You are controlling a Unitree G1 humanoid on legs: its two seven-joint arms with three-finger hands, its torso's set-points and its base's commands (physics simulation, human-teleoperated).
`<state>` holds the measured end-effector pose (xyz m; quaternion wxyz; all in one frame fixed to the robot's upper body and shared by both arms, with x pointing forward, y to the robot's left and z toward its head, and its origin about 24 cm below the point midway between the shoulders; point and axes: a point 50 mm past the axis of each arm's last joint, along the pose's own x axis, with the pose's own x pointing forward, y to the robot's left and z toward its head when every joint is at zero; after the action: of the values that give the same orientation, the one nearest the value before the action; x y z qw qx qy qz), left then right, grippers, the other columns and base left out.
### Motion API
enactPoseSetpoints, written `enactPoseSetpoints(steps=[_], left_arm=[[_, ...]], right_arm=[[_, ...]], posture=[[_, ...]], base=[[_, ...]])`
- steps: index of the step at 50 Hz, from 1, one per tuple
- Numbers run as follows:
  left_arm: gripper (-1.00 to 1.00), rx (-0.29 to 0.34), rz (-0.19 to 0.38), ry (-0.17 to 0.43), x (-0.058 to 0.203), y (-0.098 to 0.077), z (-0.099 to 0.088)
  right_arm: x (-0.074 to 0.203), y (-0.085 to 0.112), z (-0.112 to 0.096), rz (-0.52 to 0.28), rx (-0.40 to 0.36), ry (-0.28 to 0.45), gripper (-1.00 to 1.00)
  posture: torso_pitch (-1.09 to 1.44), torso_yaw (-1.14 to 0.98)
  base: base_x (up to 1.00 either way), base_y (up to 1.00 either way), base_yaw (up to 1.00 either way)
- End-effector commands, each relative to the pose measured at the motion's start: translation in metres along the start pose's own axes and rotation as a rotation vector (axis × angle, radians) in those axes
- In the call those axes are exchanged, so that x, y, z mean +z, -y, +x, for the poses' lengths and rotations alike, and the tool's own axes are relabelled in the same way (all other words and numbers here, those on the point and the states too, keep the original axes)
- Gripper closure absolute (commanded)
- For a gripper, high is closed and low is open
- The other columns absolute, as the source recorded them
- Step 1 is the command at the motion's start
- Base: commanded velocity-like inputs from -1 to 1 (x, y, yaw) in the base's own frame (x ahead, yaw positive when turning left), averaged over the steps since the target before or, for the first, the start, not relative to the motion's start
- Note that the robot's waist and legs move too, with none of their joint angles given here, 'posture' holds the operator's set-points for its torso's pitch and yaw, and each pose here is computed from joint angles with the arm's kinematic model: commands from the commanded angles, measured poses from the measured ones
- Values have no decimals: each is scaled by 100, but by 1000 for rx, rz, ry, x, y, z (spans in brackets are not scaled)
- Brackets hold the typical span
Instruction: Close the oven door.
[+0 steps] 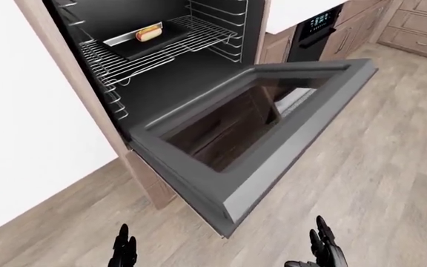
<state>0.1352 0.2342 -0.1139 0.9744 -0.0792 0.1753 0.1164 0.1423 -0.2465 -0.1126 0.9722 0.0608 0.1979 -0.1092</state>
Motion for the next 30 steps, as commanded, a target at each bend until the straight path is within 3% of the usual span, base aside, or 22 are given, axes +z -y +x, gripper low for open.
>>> enactPoseSetpoints(steps=[1,14,30], left_arm=[[-100,-3,15,51,8,-2,4],[-100,-4,15,52,8,-1,4],[-100,-5,15,50,8,-1,4]], right_arm=[[10,3,5,-12,-5,57,-100],[10,3,5,-3,-6,55,-100],[10,4,5,6,-6,57,-100]], posture=[[0,0],[0,0],[0,0]], base=[[0,0,0],[0,4,0],[0,51,0]])
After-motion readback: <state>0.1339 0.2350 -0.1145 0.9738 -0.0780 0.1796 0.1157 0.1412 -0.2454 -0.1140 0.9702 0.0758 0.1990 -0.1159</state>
